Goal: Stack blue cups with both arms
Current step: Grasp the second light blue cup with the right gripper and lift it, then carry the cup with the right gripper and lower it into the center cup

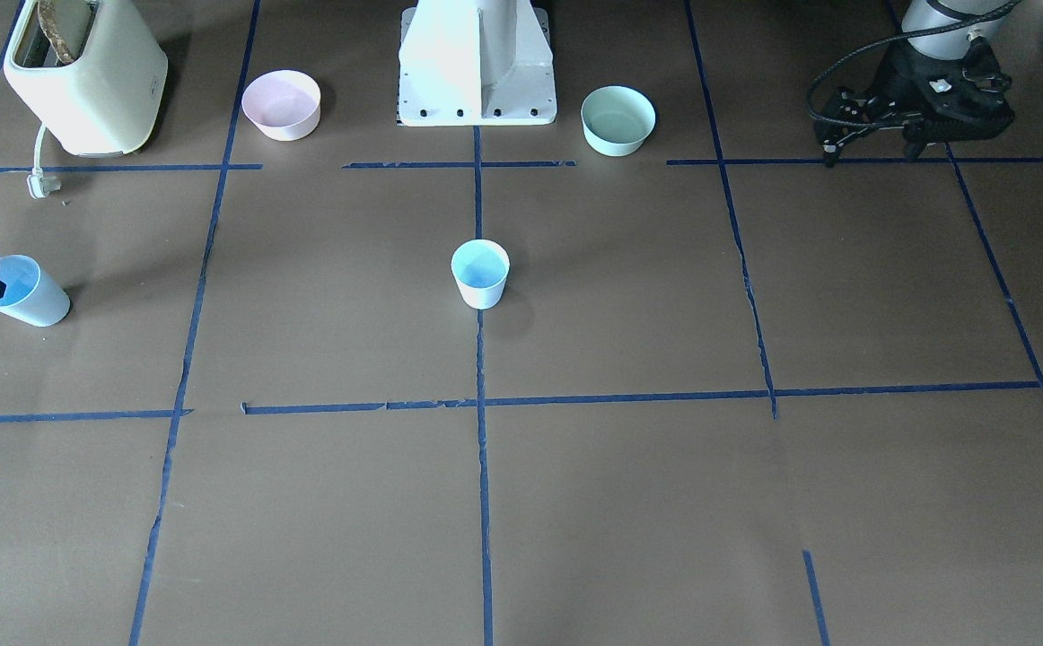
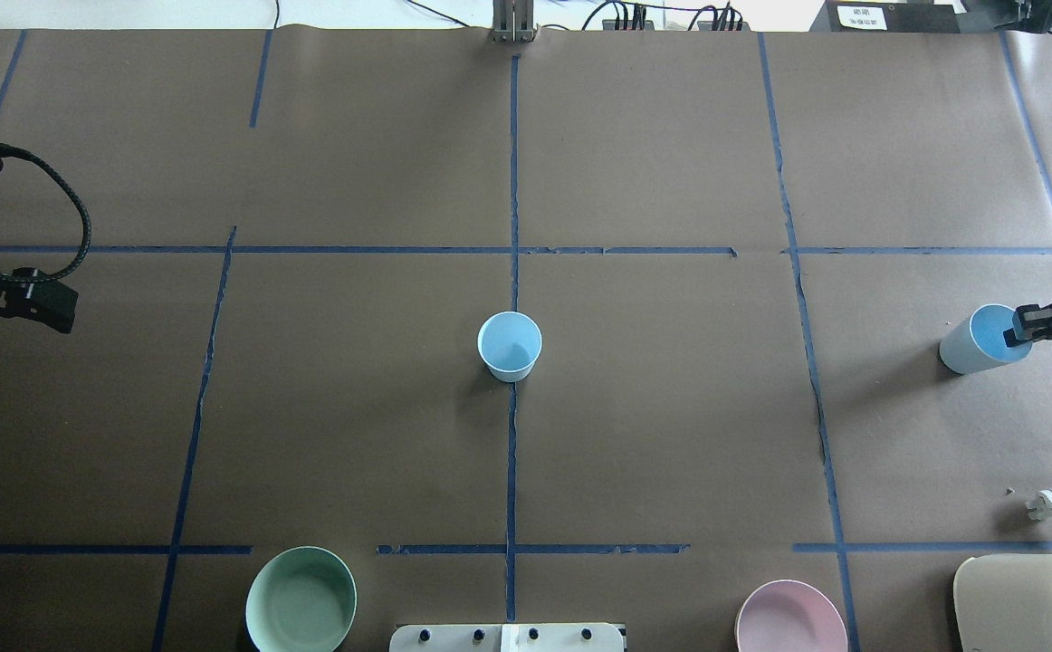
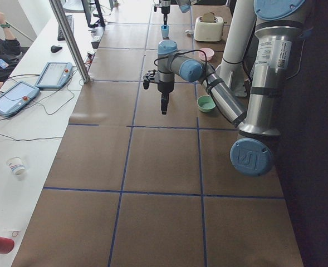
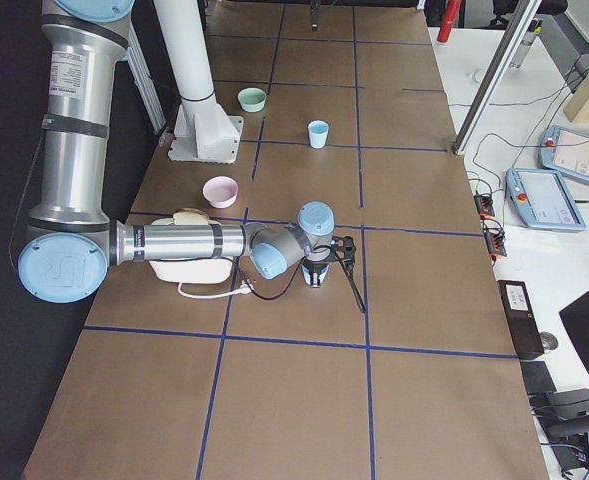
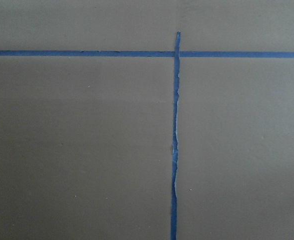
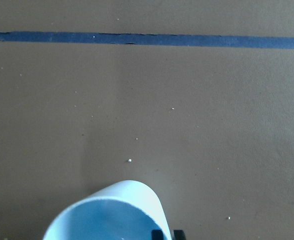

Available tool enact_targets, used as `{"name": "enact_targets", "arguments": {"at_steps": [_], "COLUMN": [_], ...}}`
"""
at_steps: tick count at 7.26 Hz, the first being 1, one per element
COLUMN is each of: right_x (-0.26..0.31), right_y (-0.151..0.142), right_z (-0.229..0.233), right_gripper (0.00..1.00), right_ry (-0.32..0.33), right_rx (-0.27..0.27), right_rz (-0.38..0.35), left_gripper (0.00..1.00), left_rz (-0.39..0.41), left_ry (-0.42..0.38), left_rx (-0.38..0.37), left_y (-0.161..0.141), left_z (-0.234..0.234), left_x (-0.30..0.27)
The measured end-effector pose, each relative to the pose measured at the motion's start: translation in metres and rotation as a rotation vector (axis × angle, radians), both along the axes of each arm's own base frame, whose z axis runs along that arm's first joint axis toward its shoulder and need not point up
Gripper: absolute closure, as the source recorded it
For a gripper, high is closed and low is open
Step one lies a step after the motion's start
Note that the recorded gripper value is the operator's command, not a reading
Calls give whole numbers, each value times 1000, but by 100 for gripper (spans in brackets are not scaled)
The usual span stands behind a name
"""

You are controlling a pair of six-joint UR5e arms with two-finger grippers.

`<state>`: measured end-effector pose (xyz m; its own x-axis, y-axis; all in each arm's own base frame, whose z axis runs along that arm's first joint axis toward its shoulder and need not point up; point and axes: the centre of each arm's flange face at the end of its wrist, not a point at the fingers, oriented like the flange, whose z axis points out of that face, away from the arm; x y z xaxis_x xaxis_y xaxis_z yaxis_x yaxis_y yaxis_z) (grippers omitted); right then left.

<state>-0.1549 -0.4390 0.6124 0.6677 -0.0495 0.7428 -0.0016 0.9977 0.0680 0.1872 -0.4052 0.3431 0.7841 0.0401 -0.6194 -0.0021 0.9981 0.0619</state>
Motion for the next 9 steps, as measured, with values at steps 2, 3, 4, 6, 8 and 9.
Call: {"name": "enact_targets", "arguments": {"at_steps": [2, 3, 4, 6, 8, 9], "right_x": [-1, -2, -5, -21, -68, -106], "right_y": [-2, -3, -8, -30, -39, -34], "right_z": [-25, -53, -88, -187, -287, -330], "right_gripper": [100, 100, 100, 100, 100, 100], "right_ry": [-23, -40, -51, -77, -130, -160], "right_rx": [36, 61, 71, 38, -36, -76], "right_rz": [-1, -2, -2, 16, 50, 67], "left_gripper": [0, 0, 0, 0, 0, 0], "left_rz": [40, 70, 101, 160, 173, 173], "left_ry": [-44, -71, -87, -77, -49, -22], "left_rx": [18, 26, 31, 51, 78, 81], "left_y": [-9, -16, -27, -56, -81, -88], "left_z": [30, 53, 75, 129, 187, 209], "left_x": [-25, -41, -57, -90, -125, -147]}}
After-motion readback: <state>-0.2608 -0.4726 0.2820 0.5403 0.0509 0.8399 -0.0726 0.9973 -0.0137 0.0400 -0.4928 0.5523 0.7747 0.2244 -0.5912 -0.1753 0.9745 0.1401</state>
